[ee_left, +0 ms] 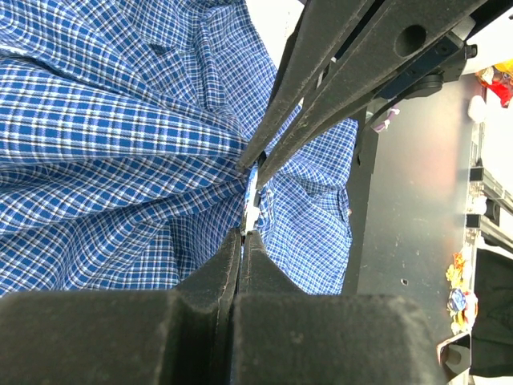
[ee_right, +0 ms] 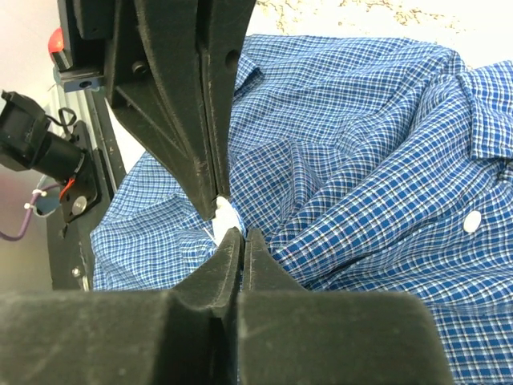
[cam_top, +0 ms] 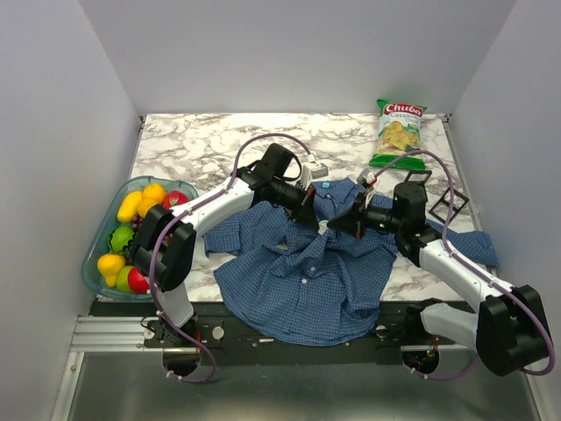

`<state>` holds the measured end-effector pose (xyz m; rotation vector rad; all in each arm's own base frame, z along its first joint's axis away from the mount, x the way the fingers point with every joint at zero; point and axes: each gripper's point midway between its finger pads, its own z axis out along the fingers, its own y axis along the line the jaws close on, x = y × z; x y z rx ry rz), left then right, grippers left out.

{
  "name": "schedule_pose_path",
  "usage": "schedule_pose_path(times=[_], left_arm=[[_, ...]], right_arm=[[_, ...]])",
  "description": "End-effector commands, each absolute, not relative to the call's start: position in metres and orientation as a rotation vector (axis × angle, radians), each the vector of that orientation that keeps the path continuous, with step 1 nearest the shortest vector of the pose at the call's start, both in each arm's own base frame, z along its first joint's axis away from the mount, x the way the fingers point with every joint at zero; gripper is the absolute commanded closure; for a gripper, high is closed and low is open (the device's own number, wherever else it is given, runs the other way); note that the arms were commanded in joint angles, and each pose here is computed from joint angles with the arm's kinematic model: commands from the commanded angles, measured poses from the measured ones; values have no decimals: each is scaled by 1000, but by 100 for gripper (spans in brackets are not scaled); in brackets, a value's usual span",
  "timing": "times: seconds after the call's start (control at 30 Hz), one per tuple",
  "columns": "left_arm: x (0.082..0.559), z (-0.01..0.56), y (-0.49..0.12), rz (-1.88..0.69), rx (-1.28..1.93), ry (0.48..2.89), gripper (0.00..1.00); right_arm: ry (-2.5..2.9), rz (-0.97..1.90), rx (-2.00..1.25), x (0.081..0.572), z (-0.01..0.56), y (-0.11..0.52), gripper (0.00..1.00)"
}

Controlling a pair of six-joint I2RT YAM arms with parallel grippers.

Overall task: Pin the brooch onto the clothing
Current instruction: Pin the brooch to the clothes.

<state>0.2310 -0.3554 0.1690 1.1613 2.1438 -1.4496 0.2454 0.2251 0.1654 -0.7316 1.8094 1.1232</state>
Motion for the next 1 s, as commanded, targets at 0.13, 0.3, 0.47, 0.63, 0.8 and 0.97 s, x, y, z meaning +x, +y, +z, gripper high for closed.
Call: schedule_pose_path(times=[0.13, 0.3, 0.47, 0.63, 0.8, 0.97], left_arm=[[224, 179, -367, -1541, 1200, 2068, 98], [225, 171, -367, -1541, 1196, 2088, 80], [224, 167, -367, -1547, 1199, 2095, 71], [223, 166, -367, -1557, 1197, 2098, 78], [221, 169, -369, -1590, 1196, 2079, 98], [222, 170, -368, -1590, 1192, 2075, 100]], right_arm=[[1782, 1112, -737, 252, 173, 227, 99], [1777, 1102, -726, 251, 175, 225, 99], [1762, 1100, -730, 249, 179, 225, 99], [1763, 1096, -726, 250, 179, 224, 99], [1779, 1082, -705, 254, 176, 223, 99], [1786, 1109, -709, 251, 175, 224, 91]])
